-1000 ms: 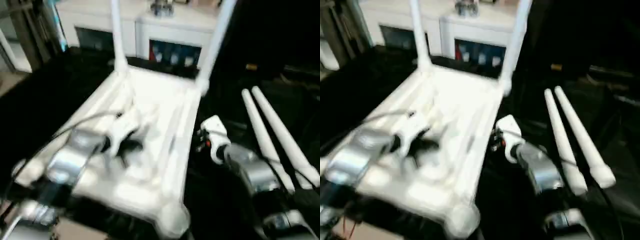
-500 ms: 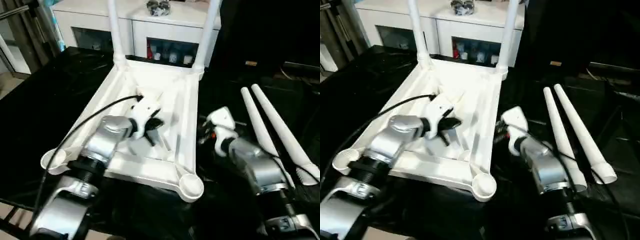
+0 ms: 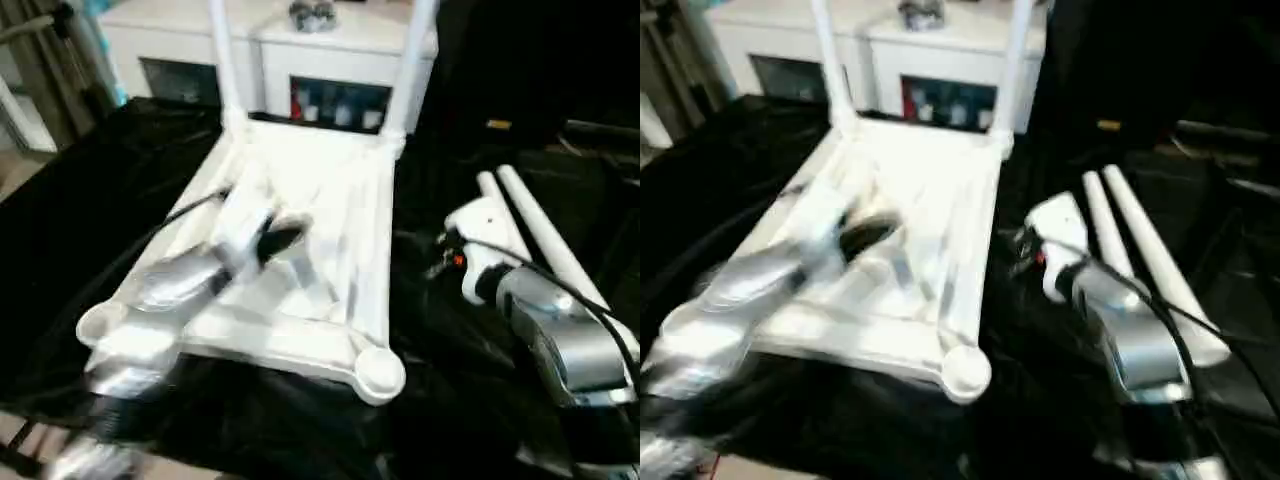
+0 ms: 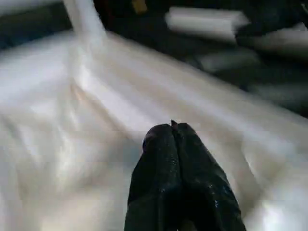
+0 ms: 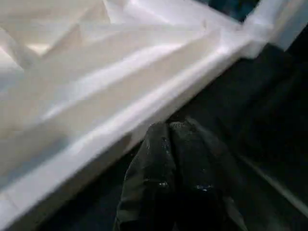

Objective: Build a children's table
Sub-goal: Rotate table base

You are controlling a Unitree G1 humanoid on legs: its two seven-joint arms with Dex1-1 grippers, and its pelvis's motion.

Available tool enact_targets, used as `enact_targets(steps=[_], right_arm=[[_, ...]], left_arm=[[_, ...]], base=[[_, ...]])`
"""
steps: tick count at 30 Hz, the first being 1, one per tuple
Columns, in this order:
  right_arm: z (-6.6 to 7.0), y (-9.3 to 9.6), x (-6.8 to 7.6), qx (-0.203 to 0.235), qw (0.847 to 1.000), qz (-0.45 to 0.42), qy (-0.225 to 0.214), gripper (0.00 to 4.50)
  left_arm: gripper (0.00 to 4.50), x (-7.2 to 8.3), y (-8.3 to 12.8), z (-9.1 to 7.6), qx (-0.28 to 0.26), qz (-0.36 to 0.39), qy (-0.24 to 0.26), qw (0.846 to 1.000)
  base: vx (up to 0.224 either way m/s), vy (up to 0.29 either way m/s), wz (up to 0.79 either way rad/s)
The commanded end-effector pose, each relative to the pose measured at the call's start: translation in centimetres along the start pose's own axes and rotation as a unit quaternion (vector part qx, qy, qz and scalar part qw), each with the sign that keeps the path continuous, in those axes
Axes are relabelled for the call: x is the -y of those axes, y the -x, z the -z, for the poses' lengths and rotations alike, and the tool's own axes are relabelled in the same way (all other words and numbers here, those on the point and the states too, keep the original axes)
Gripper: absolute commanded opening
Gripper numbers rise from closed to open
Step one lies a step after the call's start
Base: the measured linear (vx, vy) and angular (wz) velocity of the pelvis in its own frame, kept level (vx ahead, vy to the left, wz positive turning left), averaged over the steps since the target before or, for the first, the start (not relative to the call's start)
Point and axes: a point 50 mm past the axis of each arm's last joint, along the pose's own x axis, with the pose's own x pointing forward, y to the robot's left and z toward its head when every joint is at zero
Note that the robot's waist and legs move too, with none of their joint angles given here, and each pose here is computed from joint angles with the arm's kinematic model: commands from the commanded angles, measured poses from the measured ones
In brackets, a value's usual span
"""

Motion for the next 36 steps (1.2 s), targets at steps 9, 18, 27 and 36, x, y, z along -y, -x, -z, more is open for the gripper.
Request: enact_targets(steps=[9,18,27,36], right_arm=[[-0.5,0.2,-0.8,0.003,0.996,0.060,-0.062,0.78],[0.4,1.1,-0.3,-0.001,0.992,0.099,-0.082,1.55],[0.3,1.3,0.8,-0.019,0.986,0.127,-0.104,2.25],[-0.4,2.2,5.9,-0.063,0.967,0.224,-0.107,3.06]], left_arm=[[0.41,-0.6,0.7,-1.5,0.103,-0.259,0.058,0.959],[1.22,0.7,-0.8,-1.9,0.081,-0.319,0.115,0.937],[1.84,0.8,0.1,-1.9,0.093,-0.307,0.109,0.941],[2.64,3.7,0.5,-3.5,0.132,-0.093,0.071,0.984]], base=[[0.000,0.000,0.00],[0.000,0.000,0.00],[0.000,0.000,0.00],[0.000,0.000,0.00]])
